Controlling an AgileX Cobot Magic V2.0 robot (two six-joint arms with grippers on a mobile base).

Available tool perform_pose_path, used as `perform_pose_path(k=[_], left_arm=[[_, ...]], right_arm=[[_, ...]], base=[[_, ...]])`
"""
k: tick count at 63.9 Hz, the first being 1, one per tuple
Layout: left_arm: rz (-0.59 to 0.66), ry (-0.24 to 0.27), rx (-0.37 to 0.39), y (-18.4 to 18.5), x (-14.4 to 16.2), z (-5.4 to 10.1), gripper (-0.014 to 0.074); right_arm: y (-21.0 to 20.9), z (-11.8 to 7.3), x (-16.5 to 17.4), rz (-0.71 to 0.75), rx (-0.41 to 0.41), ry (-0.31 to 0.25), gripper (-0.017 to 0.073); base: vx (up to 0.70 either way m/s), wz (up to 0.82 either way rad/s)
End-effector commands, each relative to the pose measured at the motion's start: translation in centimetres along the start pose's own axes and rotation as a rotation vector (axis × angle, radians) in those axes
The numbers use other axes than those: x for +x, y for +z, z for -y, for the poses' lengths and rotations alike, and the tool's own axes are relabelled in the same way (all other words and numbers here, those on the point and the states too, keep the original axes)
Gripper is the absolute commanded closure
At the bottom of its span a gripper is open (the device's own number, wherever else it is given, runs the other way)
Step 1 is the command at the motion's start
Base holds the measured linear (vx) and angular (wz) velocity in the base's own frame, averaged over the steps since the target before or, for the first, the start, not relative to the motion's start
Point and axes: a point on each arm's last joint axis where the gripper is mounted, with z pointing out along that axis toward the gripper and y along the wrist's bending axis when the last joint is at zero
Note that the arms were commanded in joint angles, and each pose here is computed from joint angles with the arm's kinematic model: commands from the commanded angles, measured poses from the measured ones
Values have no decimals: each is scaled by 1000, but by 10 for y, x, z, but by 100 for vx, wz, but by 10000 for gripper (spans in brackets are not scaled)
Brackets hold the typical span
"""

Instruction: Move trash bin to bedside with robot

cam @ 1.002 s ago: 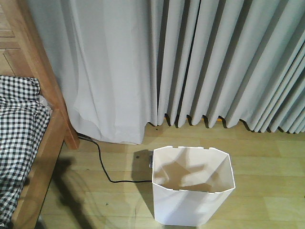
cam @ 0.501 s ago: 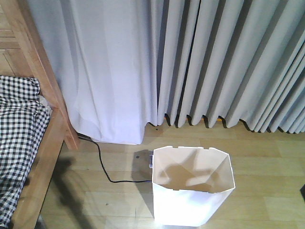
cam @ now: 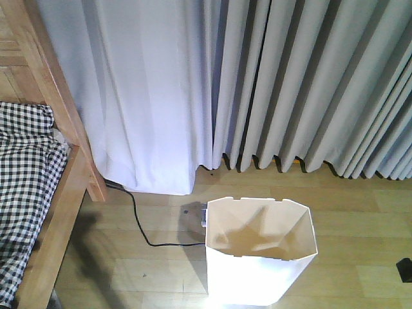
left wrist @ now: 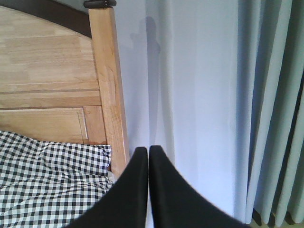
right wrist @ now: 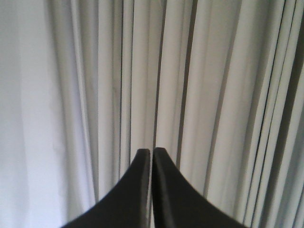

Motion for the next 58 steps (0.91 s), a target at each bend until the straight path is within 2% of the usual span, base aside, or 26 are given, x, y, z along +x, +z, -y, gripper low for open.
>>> perform_pose_path(k=[1, 58], left_arm=[[101, -6, 9, -2, -15, 1, 600], [101, -6, 9, -2, -15, 1, 600]], right_arm=[[0, 0, -1, 74, -7, 14, 568], [0, 0, -1, 74, -7, 14, 568]], base=[[0, 0], [0, 0]])
